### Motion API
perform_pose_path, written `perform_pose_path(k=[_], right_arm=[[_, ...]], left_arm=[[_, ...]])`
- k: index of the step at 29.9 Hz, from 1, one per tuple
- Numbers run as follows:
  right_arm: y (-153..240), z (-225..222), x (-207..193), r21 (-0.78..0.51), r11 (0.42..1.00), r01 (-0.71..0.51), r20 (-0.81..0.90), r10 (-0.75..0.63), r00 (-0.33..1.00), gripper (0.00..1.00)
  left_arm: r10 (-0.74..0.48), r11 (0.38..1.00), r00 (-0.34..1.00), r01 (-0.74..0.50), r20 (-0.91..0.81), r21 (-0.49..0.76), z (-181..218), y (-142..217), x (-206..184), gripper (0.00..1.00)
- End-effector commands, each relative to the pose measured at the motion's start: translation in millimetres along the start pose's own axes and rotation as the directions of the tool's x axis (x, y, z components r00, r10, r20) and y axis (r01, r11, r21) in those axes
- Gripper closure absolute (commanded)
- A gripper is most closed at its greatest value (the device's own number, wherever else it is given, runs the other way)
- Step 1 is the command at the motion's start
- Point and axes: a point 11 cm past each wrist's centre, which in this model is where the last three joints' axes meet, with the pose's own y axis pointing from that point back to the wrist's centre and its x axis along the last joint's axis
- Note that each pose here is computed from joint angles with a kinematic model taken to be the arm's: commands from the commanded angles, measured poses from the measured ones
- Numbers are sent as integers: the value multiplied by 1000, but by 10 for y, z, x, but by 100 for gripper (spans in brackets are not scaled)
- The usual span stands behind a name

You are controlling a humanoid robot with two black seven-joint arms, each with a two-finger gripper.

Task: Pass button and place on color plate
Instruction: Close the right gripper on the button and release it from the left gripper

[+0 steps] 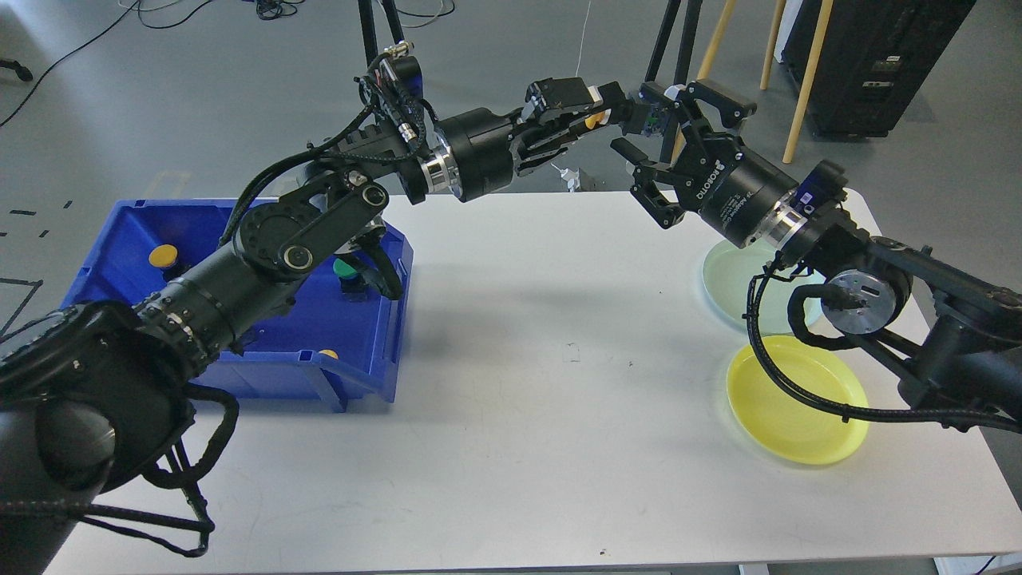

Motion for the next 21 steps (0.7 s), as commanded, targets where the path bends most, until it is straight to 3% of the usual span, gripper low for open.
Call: perform_pose_path(k=[1, 10, 15, 19, 21], right_arm=[[2, 18, 28, -5, 999, -36, -7, 36, 999, 99], [-7, -18, 44, 11, 998, -66, -1, 66, 998, 100], [2, -10, 53, 11, 997, -70, 3, 70, 998, 100], [5, -40, 67, 23, 997, -75, 7, 75, 997, 99], [2, -77, 74, 36, 996, -78, 10, 77, 997, 79]], left_arm=[[0, 1000, 1000, 0, -1, -2, 3, -3, 0, 91], [12, 1000, 1000, -12, -19, -9, -19, 14, -7, 80], [17, 1000, 999, -18, -28, -10, -34, 26, -7, 92], [20, 1000, 999, -21, -33, -13, -36, 29, -6, 94], [21, 1000, 999, -22, -34, -13, -35, 29, -5, 93]])
